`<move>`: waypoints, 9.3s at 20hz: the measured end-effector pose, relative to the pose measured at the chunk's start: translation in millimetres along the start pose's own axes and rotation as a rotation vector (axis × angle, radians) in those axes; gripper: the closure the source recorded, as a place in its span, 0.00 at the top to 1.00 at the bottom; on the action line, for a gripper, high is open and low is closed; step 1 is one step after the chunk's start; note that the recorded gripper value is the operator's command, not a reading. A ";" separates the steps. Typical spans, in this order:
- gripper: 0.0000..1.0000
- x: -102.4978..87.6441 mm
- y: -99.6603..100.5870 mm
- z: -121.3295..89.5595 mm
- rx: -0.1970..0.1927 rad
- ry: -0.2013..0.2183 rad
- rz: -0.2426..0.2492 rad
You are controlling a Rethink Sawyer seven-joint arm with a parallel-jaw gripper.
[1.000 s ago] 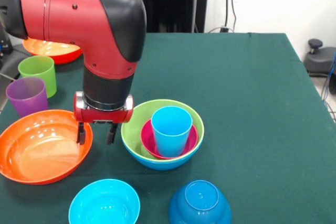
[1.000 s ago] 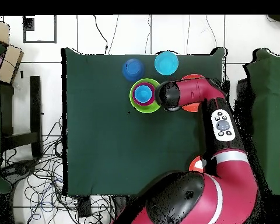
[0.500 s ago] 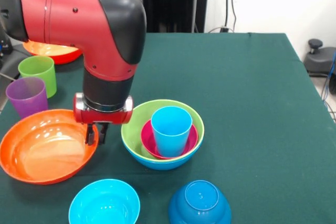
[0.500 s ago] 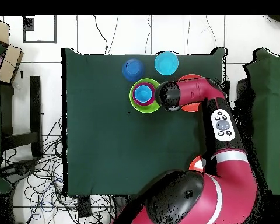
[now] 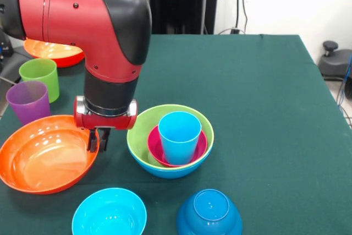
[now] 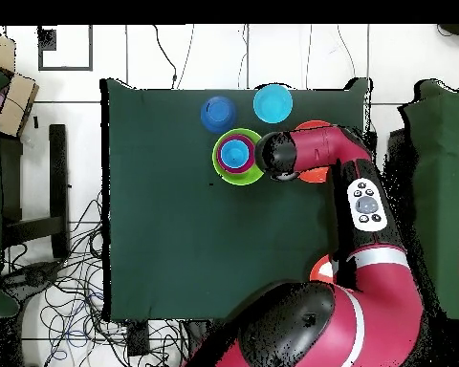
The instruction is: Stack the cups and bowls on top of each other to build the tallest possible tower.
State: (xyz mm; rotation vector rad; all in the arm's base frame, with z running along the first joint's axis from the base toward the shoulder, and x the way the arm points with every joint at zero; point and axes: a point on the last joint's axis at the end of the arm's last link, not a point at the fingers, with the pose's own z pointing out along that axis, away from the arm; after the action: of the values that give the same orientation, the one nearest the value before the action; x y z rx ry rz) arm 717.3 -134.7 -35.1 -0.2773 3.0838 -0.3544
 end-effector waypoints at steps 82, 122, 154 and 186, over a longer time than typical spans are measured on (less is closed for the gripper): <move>0.00 31.9 181.1 -213.7 0.162 0.218 0.232; 0.00 136.2 255.8 -158.3 0.219 0.045 0.250; 0.00 -6.5 199.1 -169.7 0.205 0.085 0.494; 0.00 -52.9 216.5 -168.7 0.164 0.076 0.510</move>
State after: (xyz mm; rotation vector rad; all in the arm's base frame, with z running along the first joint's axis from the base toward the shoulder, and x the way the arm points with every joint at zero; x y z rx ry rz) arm 724.2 119.8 80.3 0.5264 3.0176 -0.5923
